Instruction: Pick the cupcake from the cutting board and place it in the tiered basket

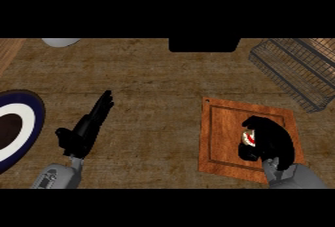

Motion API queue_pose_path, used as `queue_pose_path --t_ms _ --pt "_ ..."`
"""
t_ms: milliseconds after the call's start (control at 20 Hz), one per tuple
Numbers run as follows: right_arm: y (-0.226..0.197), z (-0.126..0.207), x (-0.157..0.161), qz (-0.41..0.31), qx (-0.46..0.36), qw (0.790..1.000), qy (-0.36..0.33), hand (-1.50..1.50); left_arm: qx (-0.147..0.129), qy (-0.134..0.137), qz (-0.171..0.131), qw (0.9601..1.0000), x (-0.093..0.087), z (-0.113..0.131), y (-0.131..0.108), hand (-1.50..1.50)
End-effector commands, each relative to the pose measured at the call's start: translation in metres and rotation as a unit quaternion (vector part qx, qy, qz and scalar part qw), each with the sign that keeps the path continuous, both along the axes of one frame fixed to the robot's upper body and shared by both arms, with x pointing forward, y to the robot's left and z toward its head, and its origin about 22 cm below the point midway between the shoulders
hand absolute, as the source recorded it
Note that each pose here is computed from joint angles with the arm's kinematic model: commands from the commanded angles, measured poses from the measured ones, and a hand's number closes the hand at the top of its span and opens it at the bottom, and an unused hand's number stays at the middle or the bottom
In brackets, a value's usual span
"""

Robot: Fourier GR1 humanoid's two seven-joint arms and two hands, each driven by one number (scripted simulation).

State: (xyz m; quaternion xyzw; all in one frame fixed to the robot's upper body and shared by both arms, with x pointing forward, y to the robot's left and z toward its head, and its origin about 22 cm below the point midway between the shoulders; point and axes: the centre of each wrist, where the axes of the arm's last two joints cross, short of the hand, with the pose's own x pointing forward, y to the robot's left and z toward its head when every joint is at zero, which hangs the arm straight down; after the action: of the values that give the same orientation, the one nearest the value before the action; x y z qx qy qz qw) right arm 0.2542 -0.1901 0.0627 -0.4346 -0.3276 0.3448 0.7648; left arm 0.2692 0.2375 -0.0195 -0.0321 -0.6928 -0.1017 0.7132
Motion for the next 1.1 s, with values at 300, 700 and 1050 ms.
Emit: queue_pose_path --t_ms 300,700,1050 --pt "0.026 -0.007 0.007 -0.044 -0.017 0.999 -0.025 1.50 -0.001 0.008 -0.009 0.9999 -0.002 -0.004 -0.008 0.00" --pt "-0.179 -0.012 -0.051 -0.219 -0.094 0.971 -0.007 1.50 -0.005 0.011 0.041 0.9991 -0.012 -0.006 0.021 0.00" --pt "-0.249 0.046 -0.087 -0.255 -0.069 0.951 -0.159 1.50 0.008 0.001 0.024 0.9997 -0.010 -0.002 0.015 0.00"
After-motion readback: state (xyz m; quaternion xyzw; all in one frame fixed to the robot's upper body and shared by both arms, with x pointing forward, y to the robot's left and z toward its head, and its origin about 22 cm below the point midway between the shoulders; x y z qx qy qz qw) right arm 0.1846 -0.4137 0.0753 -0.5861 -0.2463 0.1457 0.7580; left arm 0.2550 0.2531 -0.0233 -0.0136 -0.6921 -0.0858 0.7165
